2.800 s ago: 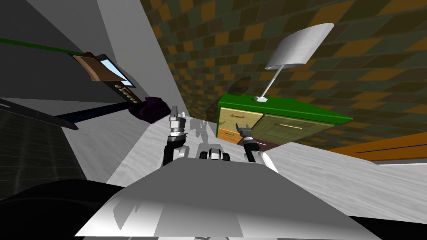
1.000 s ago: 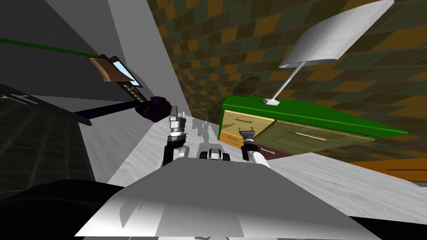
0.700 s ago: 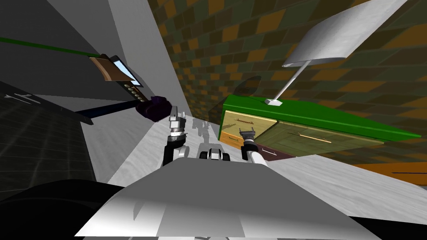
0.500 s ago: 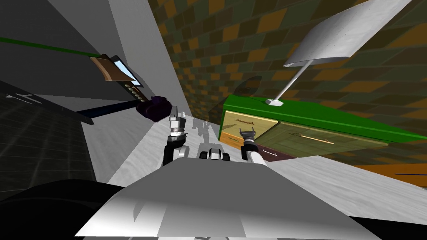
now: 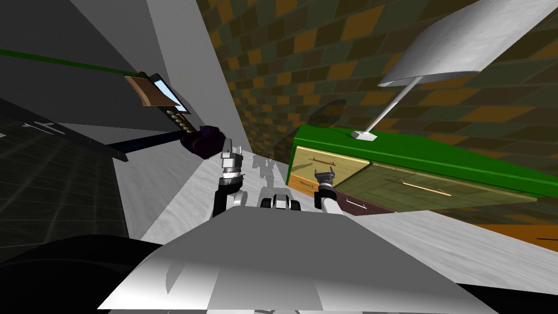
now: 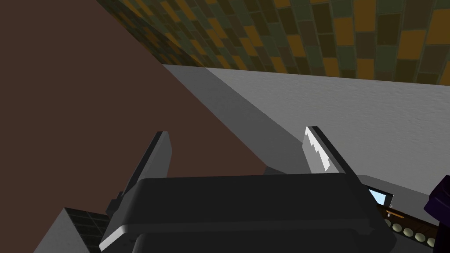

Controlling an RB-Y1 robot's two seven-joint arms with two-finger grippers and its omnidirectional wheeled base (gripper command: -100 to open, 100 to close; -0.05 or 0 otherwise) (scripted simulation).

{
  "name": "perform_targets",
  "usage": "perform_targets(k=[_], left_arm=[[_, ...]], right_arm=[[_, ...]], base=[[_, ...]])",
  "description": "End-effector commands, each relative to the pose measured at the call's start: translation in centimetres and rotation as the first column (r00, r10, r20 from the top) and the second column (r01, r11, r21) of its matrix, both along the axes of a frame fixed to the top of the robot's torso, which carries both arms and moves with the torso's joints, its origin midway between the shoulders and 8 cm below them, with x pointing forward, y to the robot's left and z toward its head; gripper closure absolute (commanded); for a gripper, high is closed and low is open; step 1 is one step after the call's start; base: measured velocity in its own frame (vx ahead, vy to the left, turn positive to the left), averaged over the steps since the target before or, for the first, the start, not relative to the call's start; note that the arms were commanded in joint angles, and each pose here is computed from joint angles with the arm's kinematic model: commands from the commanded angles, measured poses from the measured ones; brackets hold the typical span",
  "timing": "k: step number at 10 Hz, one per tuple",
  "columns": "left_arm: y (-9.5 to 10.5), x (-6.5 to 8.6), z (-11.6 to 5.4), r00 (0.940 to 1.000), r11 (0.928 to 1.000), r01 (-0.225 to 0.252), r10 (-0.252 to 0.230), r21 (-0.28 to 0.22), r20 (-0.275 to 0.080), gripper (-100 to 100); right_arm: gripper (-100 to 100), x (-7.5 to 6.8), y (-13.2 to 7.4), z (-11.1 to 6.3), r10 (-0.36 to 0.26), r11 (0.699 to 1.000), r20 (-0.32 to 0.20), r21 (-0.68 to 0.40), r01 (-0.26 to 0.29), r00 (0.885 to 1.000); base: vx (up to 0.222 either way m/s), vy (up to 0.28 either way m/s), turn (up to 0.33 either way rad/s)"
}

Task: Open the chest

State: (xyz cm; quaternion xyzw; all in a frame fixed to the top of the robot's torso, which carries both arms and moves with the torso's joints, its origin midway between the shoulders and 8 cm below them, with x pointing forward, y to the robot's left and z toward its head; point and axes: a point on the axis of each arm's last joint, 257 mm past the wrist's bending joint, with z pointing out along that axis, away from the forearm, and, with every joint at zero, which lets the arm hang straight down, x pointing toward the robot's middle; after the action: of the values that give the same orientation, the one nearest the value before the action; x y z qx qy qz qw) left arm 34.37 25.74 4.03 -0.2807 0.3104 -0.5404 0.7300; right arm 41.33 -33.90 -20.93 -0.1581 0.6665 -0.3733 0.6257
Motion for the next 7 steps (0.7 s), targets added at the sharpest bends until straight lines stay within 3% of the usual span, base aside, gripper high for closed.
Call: perform_targets(k=[1, 7], left_arm=[[0.00, 0.00, 0.00, 1.0000, 1.0000, 0.000, 0.000, 0.000, 0.000, 0], [0.00, 0.00, 0.00, 1.0000, 1.0000, 0.000, 0.000, 0.000, 0.000, 0]], right_arm=[[-100, -0.14, -0.23, 0.10, -0.013, 0.998, -0.005, -0.061, 0.012, 1.000], [-100, -0.58, -1.00, -0.28, -0.076, 0.967, -0.022, -0.245, 0.068, 0.997]], base=[[0.015, 0.005, 0.000], [0.039, 0.005, 0.034]])
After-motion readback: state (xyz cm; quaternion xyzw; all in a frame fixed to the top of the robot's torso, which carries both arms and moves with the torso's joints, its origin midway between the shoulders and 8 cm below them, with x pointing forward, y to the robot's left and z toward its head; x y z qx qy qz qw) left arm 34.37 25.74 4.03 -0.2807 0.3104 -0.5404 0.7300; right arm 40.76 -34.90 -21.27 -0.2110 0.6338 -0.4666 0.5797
